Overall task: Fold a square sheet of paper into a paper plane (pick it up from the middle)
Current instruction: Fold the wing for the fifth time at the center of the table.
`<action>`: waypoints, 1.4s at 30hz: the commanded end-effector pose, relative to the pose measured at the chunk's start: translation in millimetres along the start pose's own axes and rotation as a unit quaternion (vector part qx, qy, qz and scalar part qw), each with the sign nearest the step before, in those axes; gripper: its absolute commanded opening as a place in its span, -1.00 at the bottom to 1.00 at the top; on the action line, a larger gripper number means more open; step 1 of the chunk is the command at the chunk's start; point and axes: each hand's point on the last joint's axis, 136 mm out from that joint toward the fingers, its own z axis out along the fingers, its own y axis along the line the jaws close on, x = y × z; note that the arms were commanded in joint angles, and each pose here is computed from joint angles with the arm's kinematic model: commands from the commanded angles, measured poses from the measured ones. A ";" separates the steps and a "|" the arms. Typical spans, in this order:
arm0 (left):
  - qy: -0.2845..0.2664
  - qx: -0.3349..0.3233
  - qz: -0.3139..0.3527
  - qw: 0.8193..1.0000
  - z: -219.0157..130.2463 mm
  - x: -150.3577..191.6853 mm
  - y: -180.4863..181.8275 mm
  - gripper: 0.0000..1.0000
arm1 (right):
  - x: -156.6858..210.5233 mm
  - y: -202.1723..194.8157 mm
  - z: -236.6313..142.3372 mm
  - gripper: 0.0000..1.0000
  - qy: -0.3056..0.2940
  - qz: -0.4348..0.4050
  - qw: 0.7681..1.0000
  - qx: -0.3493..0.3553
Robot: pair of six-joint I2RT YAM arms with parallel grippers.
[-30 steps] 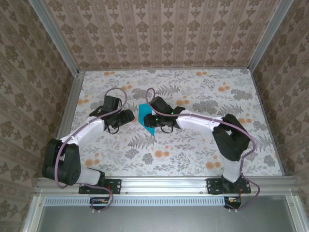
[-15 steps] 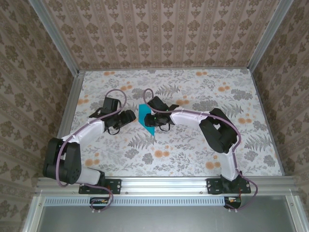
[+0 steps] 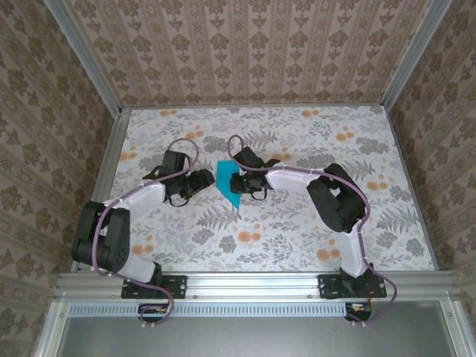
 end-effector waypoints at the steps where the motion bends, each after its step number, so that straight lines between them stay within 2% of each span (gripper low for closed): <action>1: 0.017 0.020 -0.003 1.000 10.0 7.4 -9.4 0.36 | 13.3 -15.1 7.4 -0.54 0.023 0.013 1.000 0.012; 10: 0.051 0.045 0.005 0.998 39.0 20.4 -28.5 0.29 | 18.8 -23.5 3.4 -0.56 0.028 0.025 0.999 0.004; 15: 0.059 0.062 0.006 0.996 51.4 22.9 -35.2 0.15 | 20.7 -28.3 0.0 -0.58 0.031 0.038 0.999 -0.013; 22: 0.057 0.073 0.011 0.996 58.0 18.2 -39.3 -0.11 | 21.0 -31.8 0.3 -0.61 0.037 0.052 0.998 -0.030; 29: 0.058 0.081 0.007 0.995 64.3 15.5 -39.7 -0.20 | 19.8 -33.7 -0.3 -0.62 0.037 0.058 0.997 -0.036; 36: 0.055 0.096 0.009 0.994 66.2 12.1 -45.3 -0.41 | 18.8 -36.5 -1.7 -0.63 0.036 0.056 0.997 -0.038; 42: 0.050 0.104 0.014 0.993 64.5 10.9 -48.1 -0.56 | 12.5 -36.6 -8.5 -0.53 0.021 0.036 0.998 -0.051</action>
